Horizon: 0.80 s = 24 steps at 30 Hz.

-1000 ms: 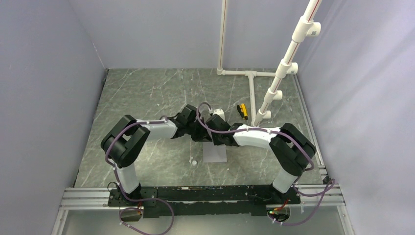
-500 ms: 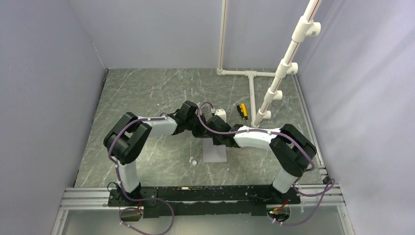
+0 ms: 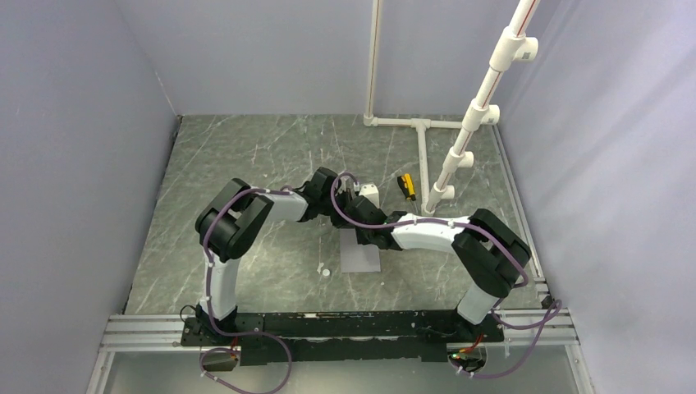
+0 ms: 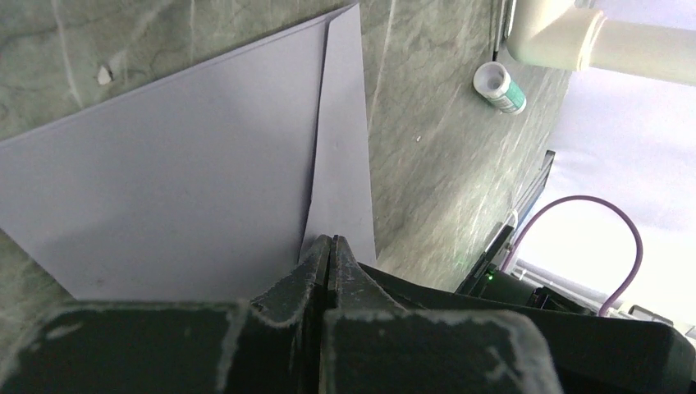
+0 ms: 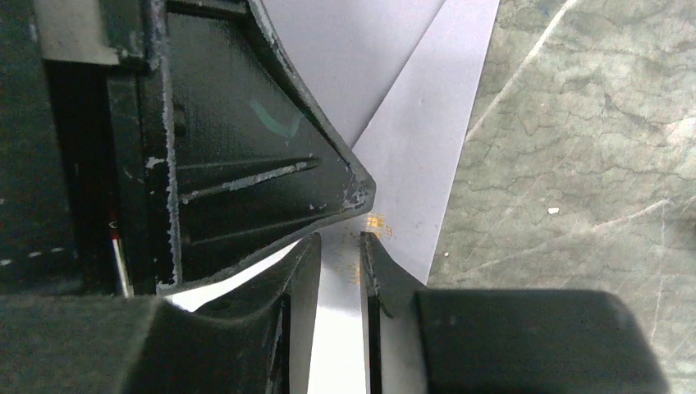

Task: Place the letter into the envelope and seal it

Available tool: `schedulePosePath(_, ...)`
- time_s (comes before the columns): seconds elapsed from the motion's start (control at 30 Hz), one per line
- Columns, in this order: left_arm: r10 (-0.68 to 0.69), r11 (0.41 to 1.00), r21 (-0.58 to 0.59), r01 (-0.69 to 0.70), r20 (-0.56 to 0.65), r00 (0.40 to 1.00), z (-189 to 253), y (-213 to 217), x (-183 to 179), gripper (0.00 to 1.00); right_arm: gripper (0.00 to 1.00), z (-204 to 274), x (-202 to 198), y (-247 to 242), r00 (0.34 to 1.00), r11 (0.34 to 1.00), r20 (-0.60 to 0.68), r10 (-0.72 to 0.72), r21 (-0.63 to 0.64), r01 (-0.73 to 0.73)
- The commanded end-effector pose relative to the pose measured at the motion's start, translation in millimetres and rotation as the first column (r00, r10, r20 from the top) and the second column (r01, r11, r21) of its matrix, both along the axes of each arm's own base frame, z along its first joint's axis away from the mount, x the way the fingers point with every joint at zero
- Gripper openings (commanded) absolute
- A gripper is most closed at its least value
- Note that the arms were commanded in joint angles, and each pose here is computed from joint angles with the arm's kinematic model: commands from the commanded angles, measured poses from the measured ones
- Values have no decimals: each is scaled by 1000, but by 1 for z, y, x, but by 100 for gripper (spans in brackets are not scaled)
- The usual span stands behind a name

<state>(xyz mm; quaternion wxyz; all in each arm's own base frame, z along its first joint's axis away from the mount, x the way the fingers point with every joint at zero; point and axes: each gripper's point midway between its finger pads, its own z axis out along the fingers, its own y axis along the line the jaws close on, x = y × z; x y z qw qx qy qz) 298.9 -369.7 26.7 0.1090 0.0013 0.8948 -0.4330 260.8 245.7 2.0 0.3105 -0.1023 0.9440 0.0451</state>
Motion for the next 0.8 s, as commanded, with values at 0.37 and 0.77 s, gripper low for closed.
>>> schedulePosePath(0.37, -15, 987, 157, 18, -19, 1000, -50, 24, -12, 2, 22, -54, -103, -49, 931, 985, -366, -1, -163, -63)
schedulePosePath(0.77, -19, 979, 204, 25, -32, 999, -65, 32, -15, 2, 14, -43, -142, -61, 910, 989, -413, -43, -149, -21)
